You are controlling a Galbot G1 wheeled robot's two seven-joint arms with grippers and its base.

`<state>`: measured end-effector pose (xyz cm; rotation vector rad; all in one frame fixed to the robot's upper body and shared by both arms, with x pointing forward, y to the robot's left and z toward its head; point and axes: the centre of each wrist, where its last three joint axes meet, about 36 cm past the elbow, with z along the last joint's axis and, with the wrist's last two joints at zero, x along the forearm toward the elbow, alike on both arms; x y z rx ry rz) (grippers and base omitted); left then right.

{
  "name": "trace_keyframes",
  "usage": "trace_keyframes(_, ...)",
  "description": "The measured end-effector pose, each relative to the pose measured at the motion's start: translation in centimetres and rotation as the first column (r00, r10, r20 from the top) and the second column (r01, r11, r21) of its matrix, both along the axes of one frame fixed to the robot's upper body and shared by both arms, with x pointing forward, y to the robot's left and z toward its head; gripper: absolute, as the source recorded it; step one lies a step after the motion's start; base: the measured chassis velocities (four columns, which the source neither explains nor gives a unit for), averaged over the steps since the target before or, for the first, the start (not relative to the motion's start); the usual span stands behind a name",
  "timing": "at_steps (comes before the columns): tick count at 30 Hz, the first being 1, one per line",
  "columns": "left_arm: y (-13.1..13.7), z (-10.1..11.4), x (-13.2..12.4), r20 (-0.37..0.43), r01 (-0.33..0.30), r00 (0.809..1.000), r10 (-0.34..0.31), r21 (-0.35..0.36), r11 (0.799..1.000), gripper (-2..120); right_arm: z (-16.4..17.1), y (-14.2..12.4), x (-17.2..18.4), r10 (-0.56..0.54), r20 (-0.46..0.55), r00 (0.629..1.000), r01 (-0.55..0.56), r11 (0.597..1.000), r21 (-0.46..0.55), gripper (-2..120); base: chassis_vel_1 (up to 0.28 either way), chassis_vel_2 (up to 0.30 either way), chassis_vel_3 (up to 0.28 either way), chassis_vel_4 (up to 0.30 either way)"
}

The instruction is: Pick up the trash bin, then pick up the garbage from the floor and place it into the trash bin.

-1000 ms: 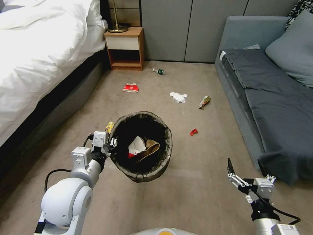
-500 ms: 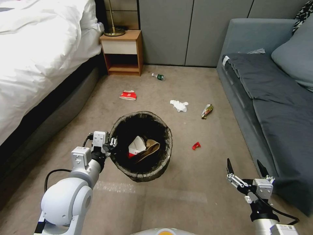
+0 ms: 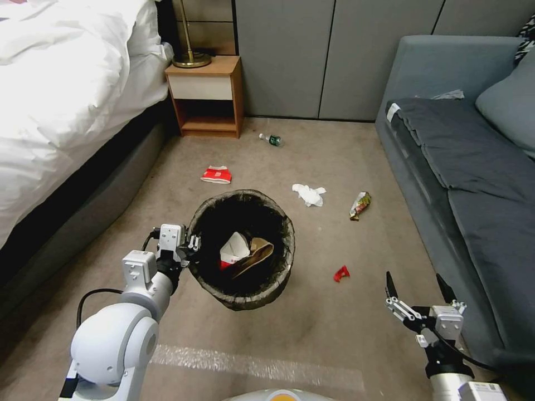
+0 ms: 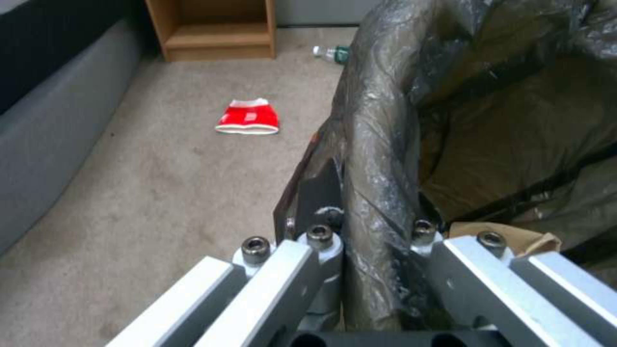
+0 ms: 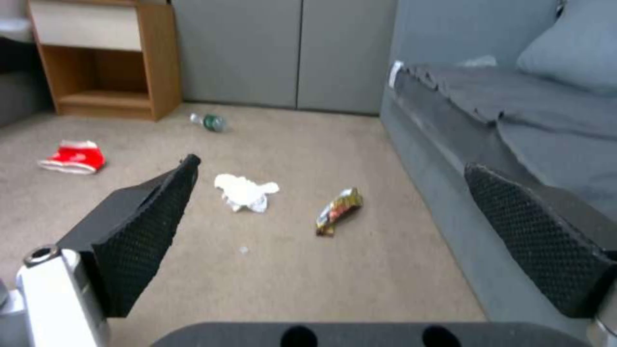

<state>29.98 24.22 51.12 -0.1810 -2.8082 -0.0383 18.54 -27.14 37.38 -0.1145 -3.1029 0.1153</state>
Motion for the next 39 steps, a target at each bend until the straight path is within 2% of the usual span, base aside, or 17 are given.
trace_keyframes(9, -0.2, 0.4, -0.3, 0.009, 0.007, 1.0, -0.007, -0.005, 1.0, 3, -1.9, -0.4, 3.0, 0.006, -0.103, 0.995, -0.002, 0.999, 0.036, 100, 0.0, 0.0, 0.0, 0.0)
trace_keyframes(19, -0.3, 0.8, -0.5, 0.016, 0.011, 1.0, -0.011, -0.009, 1.0, 3, -4.4, -0.5, 8.2, 0.039, -0.194, 0.98, -0.026, 0.997, 0.073, 100, 0.0, 0.0, 0.0, 0.0)
trace_keyframes(21, -0.3, 0.9, -0.6, 0.017, 0.012, 1.0, -0.011, -0.009, 1.0, 3, -4.9, -0.1, 10.3, 0.059, -0.227, 0.972, -0.039, 0.995, 0.094, 100, 0.0, 0.0, 0.0, 0.0)
trace_keyframes(24, -0.3, 0.9, -0.6, 0.018, 0.012, 1.0, -0.012, -0.009, 1.0, 3, -5.2, 0.4, 11.5, 0.077, -0.245, 0.967, -0.052, 0.993, 0.106, 100, 0.0, 0.0, 0.0, 0.0)
trace_keyframes(31, -0.3, 1.1, -0.7, 0.019, 0.014, 1.0, -0.014, -0.008, 1.0, 3, -5.6, 2.3, 13.2, 0.091, -0.312, 0.946, -0.046, 0.988, 0.147, 100, 0.0, 0.0, 0.0, 0.0)
trace_keyframes(39, -0.3, 1.1, -0.6, 0.019, 0.014, 1.0, -0.014, -0.008, 1.0, 3, -5.8, 3.2, 12.8, 0.092, -0.328, 0.94, -0.042, 0.987, 0.156, 100, 0.0, 0.0, 0.0, 0.0)
